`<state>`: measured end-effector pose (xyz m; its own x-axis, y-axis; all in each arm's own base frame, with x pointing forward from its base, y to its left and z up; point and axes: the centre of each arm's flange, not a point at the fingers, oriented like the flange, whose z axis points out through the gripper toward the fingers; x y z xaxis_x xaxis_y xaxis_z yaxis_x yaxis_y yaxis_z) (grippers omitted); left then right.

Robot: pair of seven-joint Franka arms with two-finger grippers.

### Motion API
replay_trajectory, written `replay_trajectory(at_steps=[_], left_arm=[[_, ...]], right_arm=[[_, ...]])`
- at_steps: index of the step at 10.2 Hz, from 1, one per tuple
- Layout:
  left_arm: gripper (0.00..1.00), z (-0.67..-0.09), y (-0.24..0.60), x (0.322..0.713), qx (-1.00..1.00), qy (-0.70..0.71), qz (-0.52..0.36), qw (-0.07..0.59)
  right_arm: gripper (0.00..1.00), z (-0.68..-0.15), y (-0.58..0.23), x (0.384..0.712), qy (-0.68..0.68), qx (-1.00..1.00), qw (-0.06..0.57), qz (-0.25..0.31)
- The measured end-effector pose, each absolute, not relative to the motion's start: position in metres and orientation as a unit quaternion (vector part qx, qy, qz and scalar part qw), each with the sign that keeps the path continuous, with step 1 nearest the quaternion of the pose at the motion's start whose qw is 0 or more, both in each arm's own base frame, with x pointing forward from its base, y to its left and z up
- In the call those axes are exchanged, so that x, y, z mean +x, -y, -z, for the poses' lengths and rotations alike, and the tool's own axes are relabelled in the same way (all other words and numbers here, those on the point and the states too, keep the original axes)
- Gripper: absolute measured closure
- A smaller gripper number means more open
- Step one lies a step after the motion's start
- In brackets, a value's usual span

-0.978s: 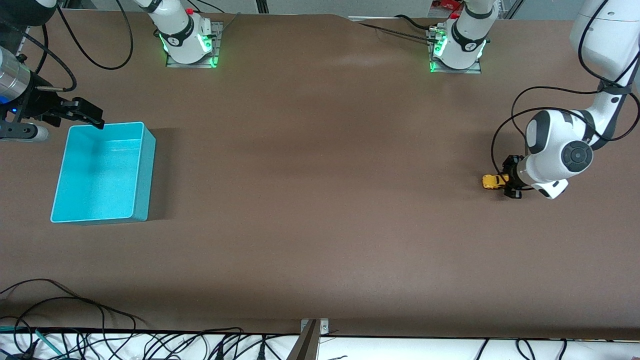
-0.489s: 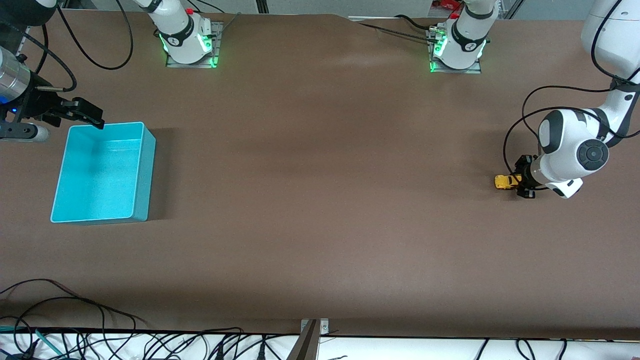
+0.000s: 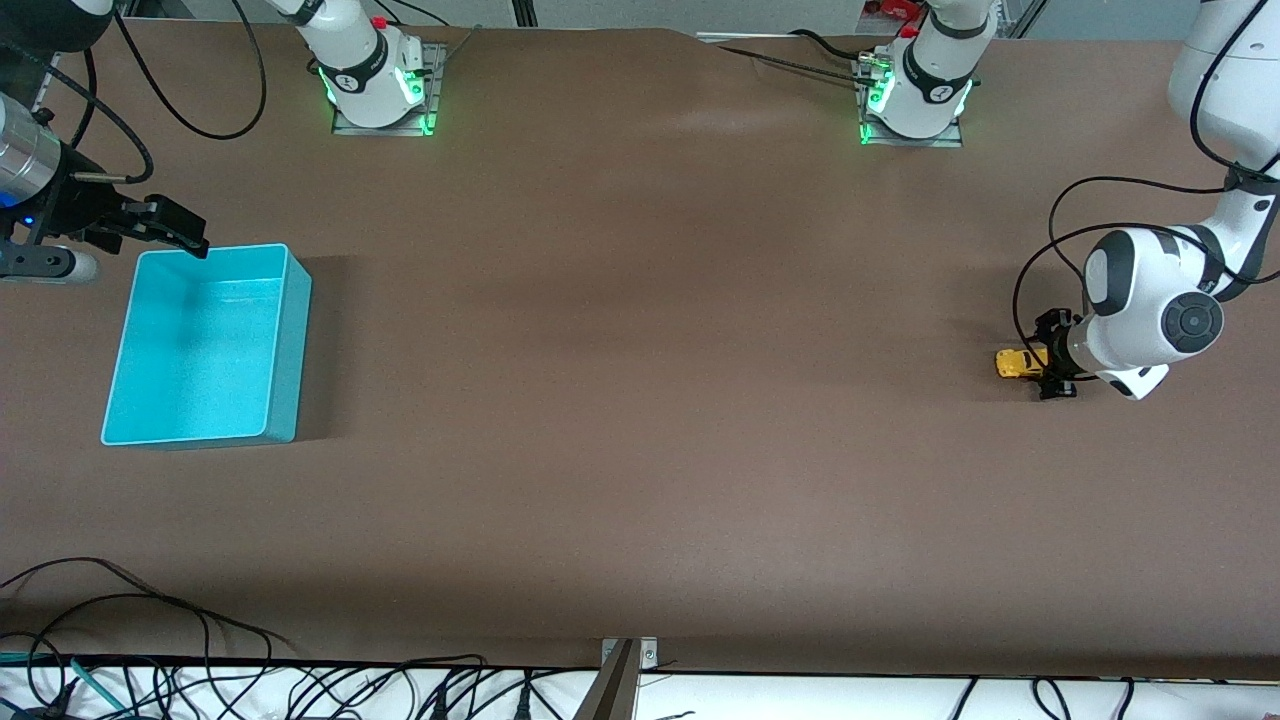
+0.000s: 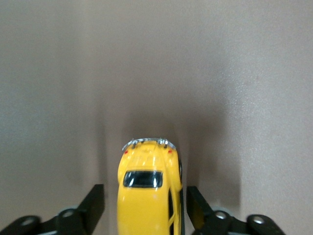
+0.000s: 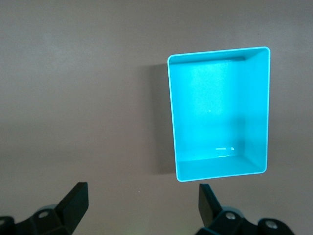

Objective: Wind up and store yellow beetle car
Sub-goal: 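Open the left gripper to release the wound-up car, then raise the left gripper away as the car rolls toward the bin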

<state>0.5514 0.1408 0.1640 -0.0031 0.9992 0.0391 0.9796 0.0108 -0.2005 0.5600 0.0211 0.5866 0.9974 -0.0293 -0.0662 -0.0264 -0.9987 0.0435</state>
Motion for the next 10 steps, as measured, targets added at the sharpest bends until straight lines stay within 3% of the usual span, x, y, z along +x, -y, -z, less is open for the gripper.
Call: replay_trajectory(at_steps=[2,6,10], left_arm=[[0.00,-0.166,-0.142,0.554,-0.700,0.706,-0.058,0.086],[0.00,-0.179,-0.128,0.565,-0.716,0.691,-0.056,0.082],[0.05,-0.226,-0.077,0.579,-0.818,0.568,-0.061,0.075]], right_arm=[[0.00,-0.587,-0.021,0.560,0.014,0.999,0.021,0.033],[0.00,-0.587,-0.021,0.560,0.014,0.999,0.021,0.033],[0.00,-0.587,-0.021,0.560,0.014,0.999,0.021,0.033]])
